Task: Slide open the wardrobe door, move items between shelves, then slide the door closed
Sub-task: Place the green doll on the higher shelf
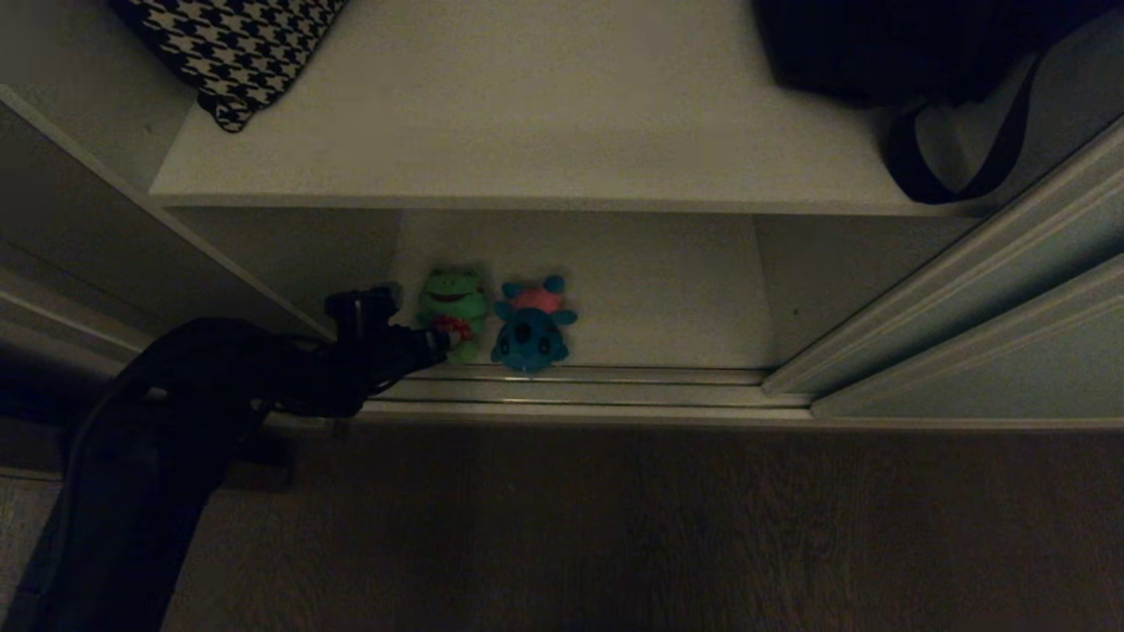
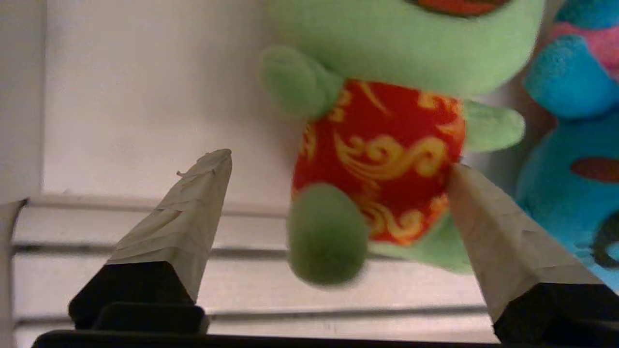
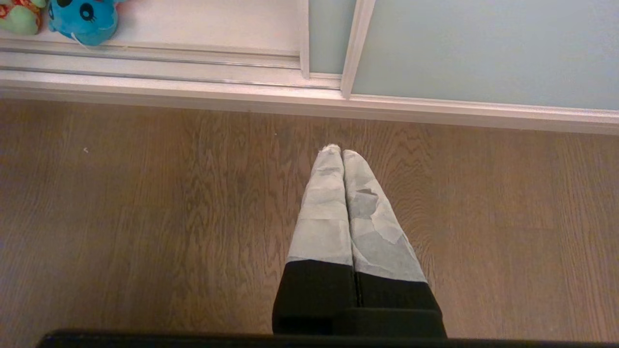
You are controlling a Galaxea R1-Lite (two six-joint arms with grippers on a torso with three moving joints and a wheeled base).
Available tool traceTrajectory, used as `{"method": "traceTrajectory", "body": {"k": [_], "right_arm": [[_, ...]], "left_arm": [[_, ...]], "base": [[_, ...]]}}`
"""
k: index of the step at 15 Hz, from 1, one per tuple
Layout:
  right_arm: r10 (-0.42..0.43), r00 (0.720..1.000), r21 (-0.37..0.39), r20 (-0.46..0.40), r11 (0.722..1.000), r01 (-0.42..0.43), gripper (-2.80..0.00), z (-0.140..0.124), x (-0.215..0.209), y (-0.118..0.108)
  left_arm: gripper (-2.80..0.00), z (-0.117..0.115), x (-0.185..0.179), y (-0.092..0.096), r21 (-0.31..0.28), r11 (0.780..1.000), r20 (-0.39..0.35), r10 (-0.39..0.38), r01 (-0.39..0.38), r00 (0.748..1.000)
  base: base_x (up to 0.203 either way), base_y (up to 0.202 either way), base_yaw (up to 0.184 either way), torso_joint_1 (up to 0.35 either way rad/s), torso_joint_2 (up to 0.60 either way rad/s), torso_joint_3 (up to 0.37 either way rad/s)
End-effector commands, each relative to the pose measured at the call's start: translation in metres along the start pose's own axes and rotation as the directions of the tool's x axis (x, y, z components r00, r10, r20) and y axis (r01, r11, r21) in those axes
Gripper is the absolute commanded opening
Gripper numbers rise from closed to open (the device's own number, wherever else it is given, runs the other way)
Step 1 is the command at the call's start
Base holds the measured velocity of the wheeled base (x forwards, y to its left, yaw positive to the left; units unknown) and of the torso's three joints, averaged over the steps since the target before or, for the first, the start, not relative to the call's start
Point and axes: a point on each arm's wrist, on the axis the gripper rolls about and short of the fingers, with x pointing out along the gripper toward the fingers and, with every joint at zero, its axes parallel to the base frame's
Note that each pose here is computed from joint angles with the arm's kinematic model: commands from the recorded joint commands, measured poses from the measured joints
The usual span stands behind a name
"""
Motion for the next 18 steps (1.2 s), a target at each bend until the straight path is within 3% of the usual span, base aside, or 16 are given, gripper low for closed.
{"method": "traceTrajectory", "body": {"k": [1,7,8,14,18], "right_arm": [[0.0,1.0,0.0,-0.001,1.0,0.0,-2.8,0.0,0.0,0.0],[-0.002,1.0,0.0,-0.001,1.0,0.002,-2.8,0.0,0.0,0.0],[0.0,1.0,0.0,-0.002,1.0,0.0,-2.8,0.0,0.0,0.0],[0.0,1.0,0.0,-0.001,1.0,0.0,-2.8,0.0,0.0,0.0],[0.0,1.0,0.0,-0.001,1.0,0.0,-2.8,0.0,0.0,0.0]], "left_arm": [[0.0,-0.008,0.007,0.002,0.0,1.0,0.0,-0.001,0.001,1.0],[0.0,-0.014,0.031,0.007,-0.03,0.999,0.062,-0.014,0.016,0.998],[-2.8,-0.012,0.031,0.006,-0.039,0.999,0.067,-0.016,0.019,0.998],[-2.8,-0.007,0.029,0.001,-0.045,0.999,0.08,-0.025,0.028,0.996],[-2.8,0.003,0.005,-0.012,-0.045,0.999,0.032,-0.028,0.03,0.999]], "base": [[0.0,0.0,0.0,0.0,0.0,0.0],[0.0,0.0,0.0,0.0,0.0,0.0],[0.0,0.0,0.0,0.0,0.0,0.0],[0.0,0.0,0.0,0.0,0.0,0.0],[0.0,0.0,0.0,0.0,0.0,0.0]]}}
